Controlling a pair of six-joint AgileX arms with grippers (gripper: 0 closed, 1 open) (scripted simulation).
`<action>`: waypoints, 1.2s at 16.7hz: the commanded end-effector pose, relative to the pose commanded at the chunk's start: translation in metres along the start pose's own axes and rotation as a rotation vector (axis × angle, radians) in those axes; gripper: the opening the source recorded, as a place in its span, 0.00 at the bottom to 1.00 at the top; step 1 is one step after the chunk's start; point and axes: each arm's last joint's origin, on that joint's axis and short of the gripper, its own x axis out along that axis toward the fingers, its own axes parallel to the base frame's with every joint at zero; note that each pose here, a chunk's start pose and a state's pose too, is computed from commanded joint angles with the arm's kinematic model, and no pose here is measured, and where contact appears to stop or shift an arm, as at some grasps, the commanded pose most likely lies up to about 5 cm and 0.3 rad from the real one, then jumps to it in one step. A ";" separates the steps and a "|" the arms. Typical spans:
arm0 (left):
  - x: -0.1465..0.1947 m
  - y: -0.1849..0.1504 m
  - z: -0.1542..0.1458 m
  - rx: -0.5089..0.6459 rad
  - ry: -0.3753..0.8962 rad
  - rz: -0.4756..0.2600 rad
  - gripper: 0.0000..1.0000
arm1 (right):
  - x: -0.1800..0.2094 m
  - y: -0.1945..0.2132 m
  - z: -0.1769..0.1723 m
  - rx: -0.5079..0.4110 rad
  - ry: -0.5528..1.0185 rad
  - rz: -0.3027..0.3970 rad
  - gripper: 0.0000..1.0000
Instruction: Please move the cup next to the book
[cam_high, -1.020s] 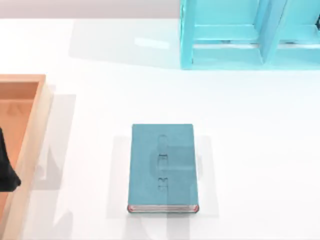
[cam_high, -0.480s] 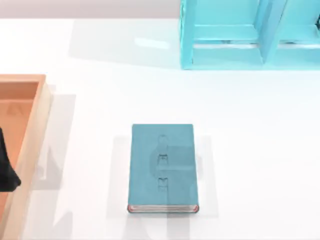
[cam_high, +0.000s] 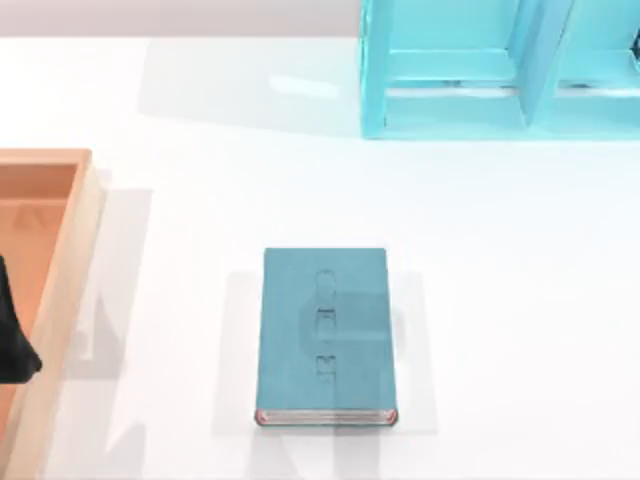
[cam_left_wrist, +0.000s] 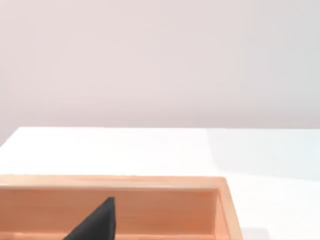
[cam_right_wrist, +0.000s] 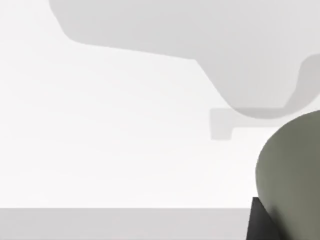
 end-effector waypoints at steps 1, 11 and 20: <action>0.000 0.000 0.000 0.000 0.000 0.000 1.00 | 0.000 0.000 0.000 0.000 0.000 0.000 0.00; 0.000 0.000 0.000 0.000 0.000 0.000 1.00 | -0.002 -0.056 0.046 0.061 0.000 0.010 0.00; 0.000 0.000 0.000 0.000 0.000 0.000 1.00 | -0.015 -0.148 0.228 0.356 0.013 0.027 0.00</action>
